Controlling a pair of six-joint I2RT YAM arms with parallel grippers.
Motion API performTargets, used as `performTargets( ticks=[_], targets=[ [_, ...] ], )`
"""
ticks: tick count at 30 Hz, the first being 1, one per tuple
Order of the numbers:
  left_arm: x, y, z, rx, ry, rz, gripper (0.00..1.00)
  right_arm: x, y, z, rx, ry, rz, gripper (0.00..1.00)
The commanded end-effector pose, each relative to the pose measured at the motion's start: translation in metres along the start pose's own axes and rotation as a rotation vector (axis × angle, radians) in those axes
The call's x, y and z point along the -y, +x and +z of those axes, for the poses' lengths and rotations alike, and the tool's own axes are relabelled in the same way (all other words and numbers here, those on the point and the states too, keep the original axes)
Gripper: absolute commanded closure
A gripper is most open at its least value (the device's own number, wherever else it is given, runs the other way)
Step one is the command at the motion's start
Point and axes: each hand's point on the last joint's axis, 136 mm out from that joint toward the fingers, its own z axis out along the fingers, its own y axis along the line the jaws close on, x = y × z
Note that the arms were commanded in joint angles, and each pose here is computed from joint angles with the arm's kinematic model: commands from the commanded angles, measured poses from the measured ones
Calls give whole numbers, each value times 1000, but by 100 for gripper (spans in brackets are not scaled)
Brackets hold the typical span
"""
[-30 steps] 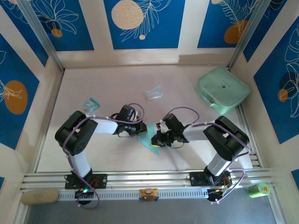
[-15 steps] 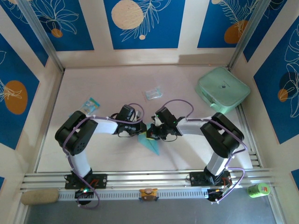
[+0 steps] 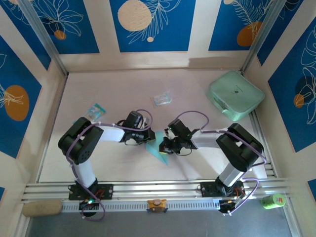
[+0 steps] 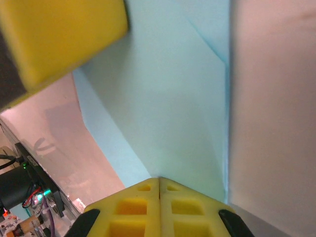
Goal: Fold a paper plane with a square sheet of paper (pick it up from the middle)
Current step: Fourth fold the wing at the center of the table.
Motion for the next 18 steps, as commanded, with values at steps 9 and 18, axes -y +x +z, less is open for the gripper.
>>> performTargets(
  ticks=[9,18],
  targets=[
    [-23,3,3,-2,-62,-36,95,2,33,-23,-29,0,-12,97],
    [-24,4,4,-2,-58,-44,95,-29,-3,-12,6,-57,-38,97]
  ],
)
